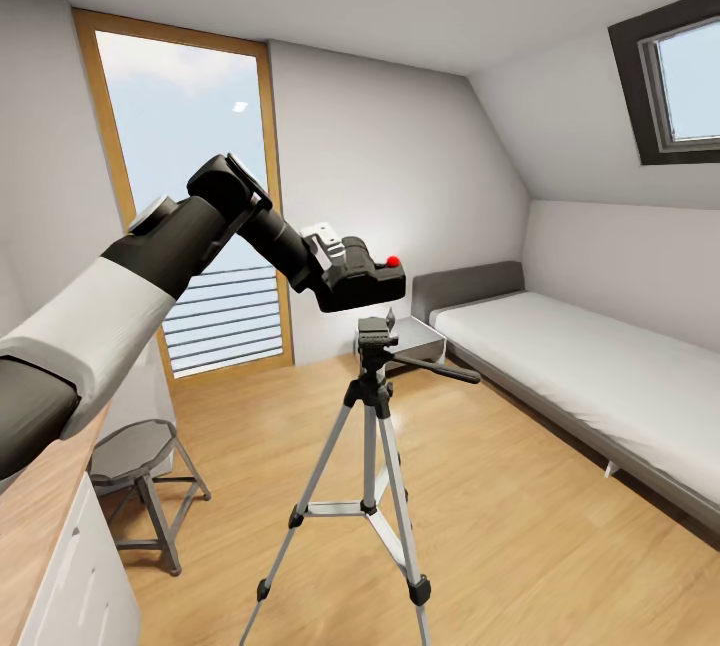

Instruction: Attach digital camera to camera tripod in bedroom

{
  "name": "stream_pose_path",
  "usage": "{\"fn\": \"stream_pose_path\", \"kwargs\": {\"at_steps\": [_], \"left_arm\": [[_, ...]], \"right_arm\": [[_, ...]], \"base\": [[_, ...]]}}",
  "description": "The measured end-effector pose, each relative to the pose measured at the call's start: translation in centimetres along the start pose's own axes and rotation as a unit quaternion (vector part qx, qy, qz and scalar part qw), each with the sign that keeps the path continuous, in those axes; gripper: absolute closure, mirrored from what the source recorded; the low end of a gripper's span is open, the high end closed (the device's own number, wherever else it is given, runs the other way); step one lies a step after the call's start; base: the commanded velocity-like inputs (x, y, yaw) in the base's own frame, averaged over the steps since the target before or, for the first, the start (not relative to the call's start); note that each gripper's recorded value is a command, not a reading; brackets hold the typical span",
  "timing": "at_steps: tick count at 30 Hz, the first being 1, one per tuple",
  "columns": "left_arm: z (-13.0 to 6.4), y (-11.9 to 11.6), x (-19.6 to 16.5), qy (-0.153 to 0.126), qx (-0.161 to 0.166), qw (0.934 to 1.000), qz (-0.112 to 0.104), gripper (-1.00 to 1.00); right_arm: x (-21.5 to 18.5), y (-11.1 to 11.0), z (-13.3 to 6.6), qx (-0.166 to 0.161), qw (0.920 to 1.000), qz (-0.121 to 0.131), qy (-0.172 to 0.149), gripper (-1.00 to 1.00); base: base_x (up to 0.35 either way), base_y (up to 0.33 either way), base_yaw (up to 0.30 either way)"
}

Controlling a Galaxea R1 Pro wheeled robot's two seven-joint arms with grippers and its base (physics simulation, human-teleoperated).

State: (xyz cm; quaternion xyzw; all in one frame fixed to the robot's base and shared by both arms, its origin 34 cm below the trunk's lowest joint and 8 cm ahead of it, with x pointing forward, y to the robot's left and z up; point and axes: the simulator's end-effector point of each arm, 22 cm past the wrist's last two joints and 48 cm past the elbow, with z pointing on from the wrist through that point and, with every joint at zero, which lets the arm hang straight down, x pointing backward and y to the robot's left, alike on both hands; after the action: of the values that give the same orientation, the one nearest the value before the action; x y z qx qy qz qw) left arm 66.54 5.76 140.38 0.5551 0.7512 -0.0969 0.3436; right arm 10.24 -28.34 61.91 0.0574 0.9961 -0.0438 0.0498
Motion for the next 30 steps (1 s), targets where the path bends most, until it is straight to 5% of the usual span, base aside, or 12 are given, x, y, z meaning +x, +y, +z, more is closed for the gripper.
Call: {"fn": "stream_pose_path", "kwargs": {"at_steps": [30], "left_arm": [[0.33,-0.66,-0.67,-0.002,0.005,1.0000,0.005,1.00]], "right_arm": [[-0.02,0.00,0.00,0.000,1.0000,0.000,0.000,-1.00]], "base": [[0.055,0.000,0.000]]}}
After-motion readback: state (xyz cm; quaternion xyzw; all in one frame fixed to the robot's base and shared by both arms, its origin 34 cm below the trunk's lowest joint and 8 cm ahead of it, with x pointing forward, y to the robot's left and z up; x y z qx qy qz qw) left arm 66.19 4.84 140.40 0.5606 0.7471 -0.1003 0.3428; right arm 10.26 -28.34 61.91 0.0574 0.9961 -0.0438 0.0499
